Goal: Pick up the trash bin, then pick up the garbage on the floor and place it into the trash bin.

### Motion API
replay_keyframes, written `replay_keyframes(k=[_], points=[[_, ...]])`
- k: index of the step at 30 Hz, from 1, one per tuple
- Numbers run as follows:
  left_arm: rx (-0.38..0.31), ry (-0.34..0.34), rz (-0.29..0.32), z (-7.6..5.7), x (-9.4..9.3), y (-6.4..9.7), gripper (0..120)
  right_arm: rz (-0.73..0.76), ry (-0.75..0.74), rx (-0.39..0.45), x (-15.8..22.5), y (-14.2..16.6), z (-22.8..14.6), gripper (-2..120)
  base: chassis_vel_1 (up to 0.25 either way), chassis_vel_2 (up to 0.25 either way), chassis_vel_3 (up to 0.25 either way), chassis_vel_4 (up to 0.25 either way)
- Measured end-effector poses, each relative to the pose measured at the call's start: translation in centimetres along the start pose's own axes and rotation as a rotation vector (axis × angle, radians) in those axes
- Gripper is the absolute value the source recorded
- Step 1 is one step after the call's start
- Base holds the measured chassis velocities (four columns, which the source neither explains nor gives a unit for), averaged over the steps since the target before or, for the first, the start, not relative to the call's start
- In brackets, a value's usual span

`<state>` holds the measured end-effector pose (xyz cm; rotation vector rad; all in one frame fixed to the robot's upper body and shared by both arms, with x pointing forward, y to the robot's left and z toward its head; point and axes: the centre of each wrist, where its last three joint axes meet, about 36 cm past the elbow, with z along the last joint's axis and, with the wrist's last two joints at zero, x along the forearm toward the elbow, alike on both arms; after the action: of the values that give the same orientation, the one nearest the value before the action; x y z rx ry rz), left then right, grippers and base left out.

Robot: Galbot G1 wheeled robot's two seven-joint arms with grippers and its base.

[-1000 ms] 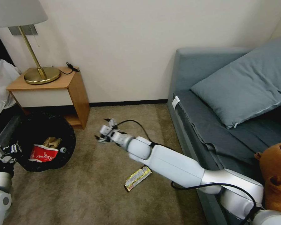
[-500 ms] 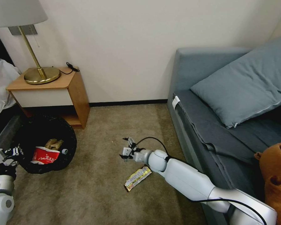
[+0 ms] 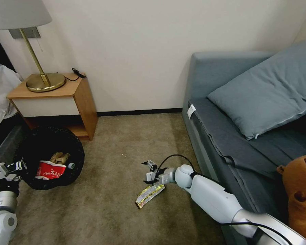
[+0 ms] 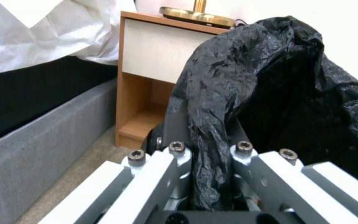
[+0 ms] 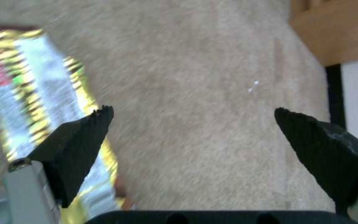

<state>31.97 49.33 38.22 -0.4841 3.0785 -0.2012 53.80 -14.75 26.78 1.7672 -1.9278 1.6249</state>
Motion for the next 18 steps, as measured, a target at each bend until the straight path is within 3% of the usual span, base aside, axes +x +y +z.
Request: replay_keyframes(k=[7,18], points=[[-0.003,0.0,0.0,0.1,0.0,0.1,5,-0.044,0.006,0.076,1.6,-0.4,1.0,100,0.0,0.0,0.0,0.0],[-0.007,0.003,0.006,0.9,0.4,-0.3,5,-0.074,-0.001,0.113,1.4,4.0,2.9,100,0.0,0.0,0.0,0.0]])
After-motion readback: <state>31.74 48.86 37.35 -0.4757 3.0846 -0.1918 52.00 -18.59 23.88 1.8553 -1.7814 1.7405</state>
